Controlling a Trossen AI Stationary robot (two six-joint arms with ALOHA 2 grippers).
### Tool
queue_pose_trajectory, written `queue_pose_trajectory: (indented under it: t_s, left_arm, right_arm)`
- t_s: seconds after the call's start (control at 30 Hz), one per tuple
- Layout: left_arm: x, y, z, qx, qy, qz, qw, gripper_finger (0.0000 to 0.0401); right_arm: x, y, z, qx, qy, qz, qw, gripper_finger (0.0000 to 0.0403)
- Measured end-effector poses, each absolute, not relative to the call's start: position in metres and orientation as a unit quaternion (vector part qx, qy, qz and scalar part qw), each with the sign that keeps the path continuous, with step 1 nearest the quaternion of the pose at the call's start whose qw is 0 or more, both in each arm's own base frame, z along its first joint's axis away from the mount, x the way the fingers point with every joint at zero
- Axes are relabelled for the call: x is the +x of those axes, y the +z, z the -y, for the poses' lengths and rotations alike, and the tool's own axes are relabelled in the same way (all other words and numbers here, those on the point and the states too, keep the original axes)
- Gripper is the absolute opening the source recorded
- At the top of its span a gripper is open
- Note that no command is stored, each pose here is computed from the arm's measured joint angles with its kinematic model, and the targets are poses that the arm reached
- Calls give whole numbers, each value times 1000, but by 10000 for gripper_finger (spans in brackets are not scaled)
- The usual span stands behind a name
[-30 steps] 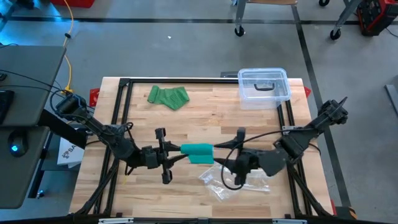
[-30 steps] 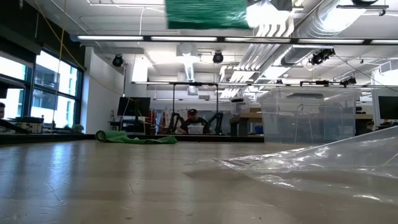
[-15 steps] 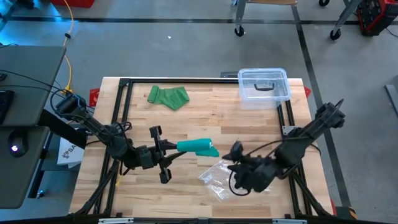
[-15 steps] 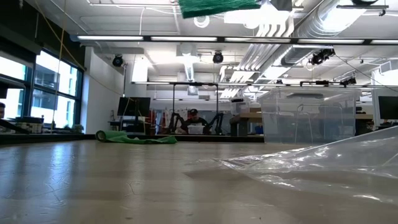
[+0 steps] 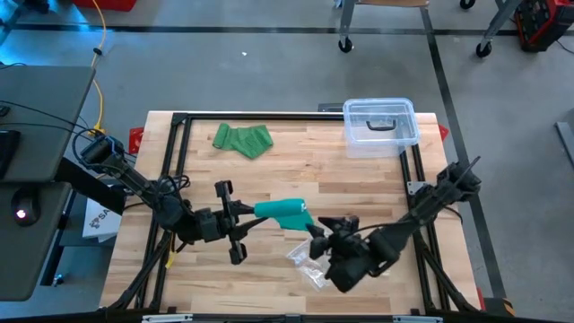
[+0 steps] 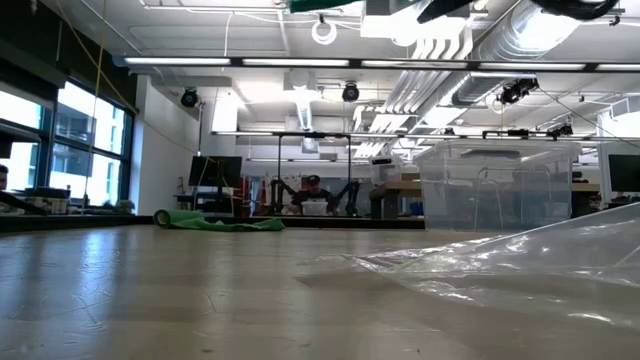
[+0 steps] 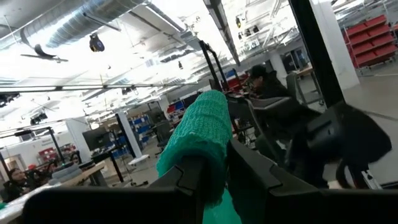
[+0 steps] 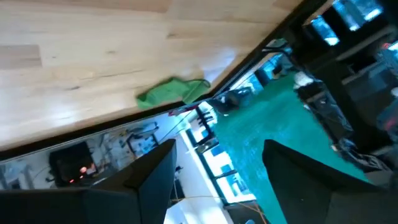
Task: Roll bandage
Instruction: Roll the blue bandage
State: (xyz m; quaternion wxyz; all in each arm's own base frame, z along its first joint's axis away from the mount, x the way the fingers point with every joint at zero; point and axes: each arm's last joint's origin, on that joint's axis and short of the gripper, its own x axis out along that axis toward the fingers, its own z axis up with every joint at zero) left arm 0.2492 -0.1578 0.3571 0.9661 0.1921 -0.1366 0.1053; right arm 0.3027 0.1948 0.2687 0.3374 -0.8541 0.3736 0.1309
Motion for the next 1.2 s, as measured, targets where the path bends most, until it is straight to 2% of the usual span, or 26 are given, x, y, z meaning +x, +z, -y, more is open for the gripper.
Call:
queue_pose_trajectory:
  t_s: [0.23,0.37,0.5,0.63,0.7,0.8,0.97,1.2]
  left_arm:
    - [249,357,158,191,106,138,966,58]
    - [249,357,158,190,106,138,966,58]
    - [249,358,158,187,106,139,967,58]
    - [249,357,158,187,108,138,967,58]
    - [249,357,157,185,108,138,967,61]
    - [249,357,157,189,111,133,967,78]
    - [255,347,154,226,117,82,963,136]
    - [267,325,145,221,68,8,973,218]
  right_arm:
    - [323,277,-185,-867,118,-351,333,209]
    - [332,281,-183,-869,126,-323,353,181]
    - [339,285,-181,-860,114,-309,389,132]
    - [341,285,-179,-845,111,-309,422,52]
    - [340,283,-179,-827,117,-307,457,14]
    - [340,282,-182,-775,124,-300,542,10]
    - [336,283,-192,-662,130,-286,680,3]
    - [321,302,-206,-564,105,-253,779,1]
